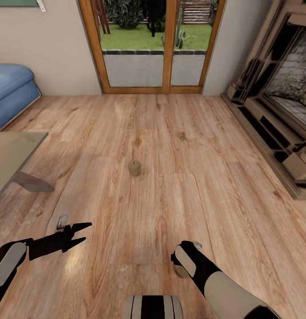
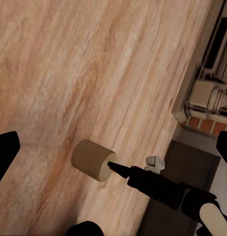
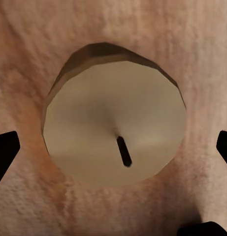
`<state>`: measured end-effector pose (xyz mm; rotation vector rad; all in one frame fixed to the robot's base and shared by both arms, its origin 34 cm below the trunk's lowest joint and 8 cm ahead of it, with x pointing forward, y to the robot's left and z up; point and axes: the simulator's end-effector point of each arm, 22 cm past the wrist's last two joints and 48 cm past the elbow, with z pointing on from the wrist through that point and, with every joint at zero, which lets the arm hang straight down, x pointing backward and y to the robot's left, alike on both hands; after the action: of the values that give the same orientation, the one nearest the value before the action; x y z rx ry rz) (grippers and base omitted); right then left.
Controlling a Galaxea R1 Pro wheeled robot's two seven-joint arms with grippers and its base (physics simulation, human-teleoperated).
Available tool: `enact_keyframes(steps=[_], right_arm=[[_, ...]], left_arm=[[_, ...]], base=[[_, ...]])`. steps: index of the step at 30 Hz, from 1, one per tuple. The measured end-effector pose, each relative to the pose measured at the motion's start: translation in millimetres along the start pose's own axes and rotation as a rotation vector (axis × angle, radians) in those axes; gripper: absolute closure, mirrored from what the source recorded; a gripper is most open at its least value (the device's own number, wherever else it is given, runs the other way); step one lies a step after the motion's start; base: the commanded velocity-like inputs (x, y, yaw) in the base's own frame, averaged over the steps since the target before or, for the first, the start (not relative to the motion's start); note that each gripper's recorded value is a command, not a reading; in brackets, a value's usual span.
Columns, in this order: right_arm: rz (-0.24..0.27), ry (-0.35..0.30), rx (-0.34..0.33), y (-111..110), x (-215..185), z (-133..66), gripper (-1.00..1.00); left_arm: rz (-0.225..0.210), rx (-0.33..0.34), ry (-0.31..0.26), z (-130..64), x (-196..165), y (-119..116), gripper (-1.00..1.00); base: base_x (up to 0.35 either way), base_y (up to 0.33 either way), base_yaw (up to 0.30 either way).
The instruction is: Place each of the two pumpkins and all three candles from the living room inside a cabinet in the living room (use any cabinet), then make sure every cabinet is closed, and position the cauldron so it is next to a table in the living room.
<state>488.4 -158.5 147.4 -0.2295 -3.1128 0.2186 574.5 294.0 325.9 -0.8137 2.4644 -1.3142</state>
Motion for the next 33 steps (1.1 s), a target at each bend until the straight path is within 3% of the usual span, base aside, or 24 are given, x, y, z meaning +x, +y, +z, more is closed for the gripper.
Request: enact_keyframes(steps=[13, 22, 33], right_arm=[[-0.003, 0.045, 0.009, 0, 18, 22.9, -1.00], [0.017, 0.016, 0.010, -1, 11, 23.5, -1.00], [0.015, 0.039, 0.024, -5, 21, 30.5, -1.00]], left_arm=[[-0.037, -0.029, 0.023, 11.1, 7, 26, -1.00], [-0.038, -0.028, 0.023, 11.1, 7, 26, -1.00], [-0.043, -0.033, 0.027, 12.7, 8, 30, -1.00]], base=[[0.000, 0.000, 0.000], [0.000, 0.000, 0.000], [0.000, 0.000, 0.000]])
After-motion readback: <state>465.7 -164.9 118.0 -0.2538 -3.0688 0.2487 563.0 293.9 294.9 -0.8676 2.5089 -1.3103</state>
